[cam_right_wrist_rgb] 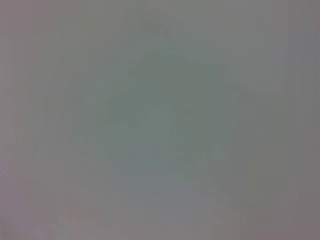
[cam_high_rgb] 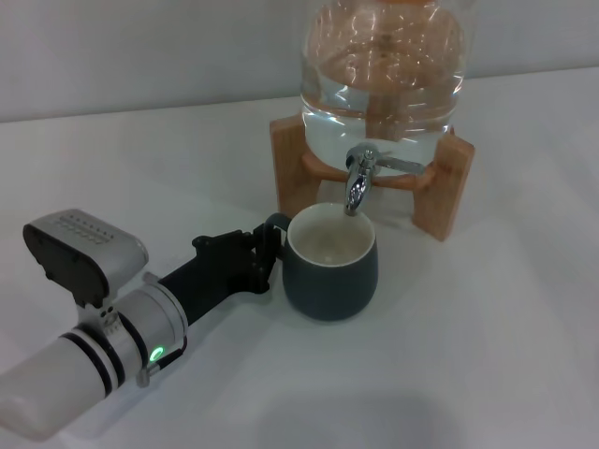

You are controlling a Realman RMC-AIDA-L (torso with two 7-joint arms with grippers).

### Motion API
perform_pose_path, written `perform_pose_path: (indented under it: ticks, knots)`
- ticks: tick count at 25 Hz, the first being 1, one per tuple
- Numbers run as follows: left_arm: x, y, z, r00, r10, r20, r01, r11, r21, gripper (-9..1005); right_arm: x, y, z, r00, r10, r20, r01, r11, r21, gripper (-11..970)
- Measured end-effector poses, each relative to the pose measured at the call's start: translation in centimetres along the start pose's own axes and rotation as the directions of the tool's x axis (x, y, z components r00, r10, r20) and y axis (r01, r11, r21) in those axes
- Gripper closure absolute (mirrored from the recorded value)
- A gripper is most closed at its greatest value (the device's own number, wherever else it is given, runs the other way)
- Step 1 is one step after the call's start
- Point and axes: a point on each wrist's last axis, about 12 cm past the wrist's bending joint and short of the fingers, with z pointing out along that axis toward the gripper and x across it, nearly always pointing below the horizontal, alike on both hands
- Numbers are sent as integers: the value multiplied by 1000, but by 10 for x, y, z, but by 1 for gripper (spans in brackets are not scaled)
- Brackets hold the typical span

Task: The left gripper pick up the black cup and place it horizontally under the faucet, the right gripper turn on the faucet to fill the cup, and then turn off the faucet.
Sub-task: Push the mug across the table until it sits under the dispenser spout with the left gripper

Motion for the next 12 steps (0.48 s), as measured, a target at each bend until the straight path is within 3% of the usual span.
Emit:
perform_pose_path:
  ticks: [12]
  knots:
    - [-5, 0, 3, 1000, 2, 7, -2, 1000, 5, 843, 1, 2, -1, 1000, 11, 2, -11, 1000, -2, 104]
